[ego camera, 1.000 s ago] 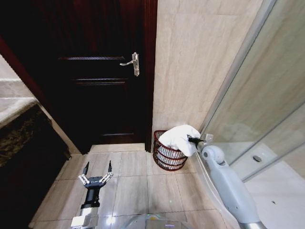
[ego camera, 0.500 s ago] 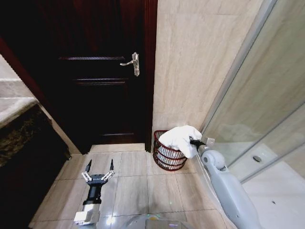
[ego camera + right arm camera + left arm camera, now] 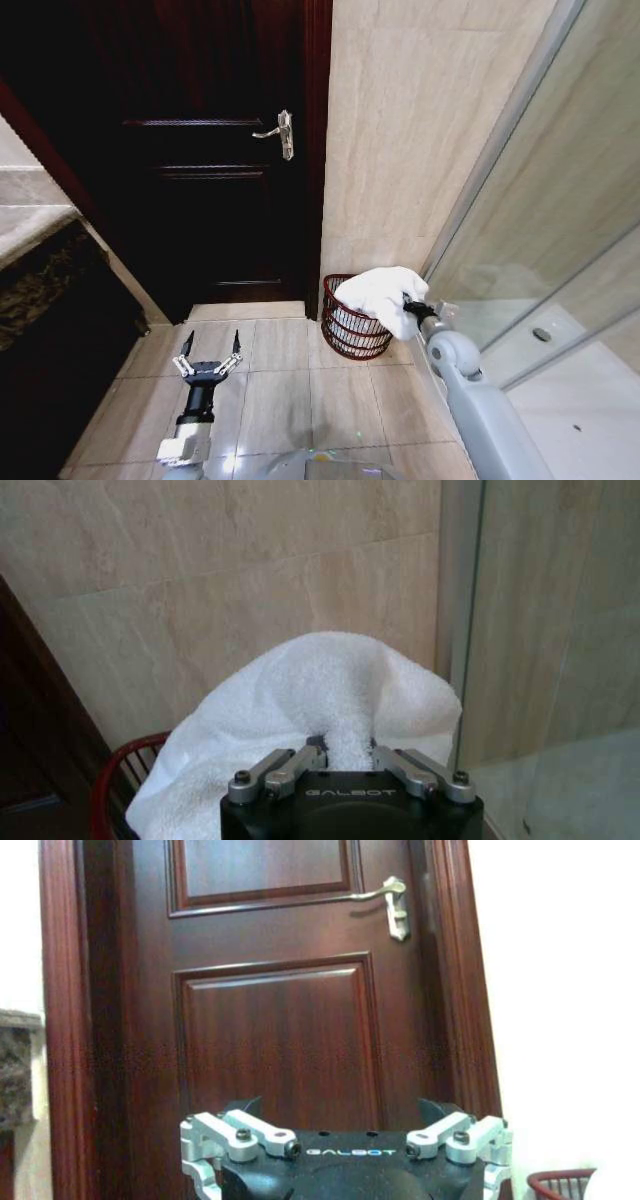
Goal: Discard the used towel into the hamper.
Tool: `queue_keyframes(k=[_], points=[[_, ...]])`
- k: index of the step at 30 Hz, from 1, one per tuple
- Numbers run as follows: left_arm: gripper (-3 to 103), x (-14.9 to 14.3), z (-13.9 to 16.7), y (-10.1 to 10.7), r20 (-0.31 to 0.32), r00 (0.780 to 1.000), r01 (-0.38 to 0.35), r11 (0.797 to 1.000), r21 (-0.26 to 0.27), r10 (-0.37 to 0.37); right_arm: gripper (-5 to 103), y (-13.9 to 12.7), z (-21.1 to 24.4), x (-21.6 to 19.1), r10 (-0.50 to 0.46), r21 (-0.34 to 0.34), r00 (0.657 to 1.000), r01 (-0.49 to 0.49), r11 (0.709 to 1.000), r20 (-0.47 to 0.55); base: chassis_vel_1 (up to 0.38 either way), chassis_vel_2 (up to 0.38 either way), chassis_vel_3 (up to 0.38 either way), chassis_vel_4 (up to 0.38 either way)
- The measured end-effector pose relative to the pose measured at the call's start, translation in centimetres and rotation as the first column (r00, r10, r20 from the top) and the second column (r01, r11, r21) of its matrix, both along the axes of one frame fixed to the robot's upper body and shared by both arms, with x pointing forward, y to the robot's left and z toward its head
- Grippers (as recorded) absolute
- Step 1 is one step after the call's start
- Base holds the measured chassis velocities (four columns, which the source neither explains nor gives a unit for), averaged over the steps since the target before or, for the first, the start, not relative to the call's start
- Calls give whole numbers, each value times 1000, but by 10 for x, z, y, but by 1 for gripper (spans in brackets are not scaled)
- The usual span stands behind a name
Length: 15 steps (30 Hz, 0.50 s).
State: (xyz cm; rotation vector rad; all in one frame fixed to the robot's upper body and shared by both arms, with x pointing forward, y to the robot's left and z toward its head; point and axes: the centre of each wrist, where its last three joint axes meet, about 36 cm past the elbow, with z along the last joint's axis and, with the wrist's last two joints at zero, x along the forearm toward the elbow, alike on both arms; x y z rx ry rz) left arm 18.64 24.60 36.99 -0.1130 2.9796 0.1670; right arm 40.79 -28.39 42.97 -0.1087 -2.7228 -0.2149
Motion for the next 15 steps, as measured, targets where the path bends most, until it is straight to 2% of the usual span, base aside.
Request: queue_keyframes(k=[15], points=[[100,-1,-2,-10,-6,1000,31,1000,0,-31,14,-1,2,-26,-6,0,1000,6,1000,1,-2,1,4,-2]])
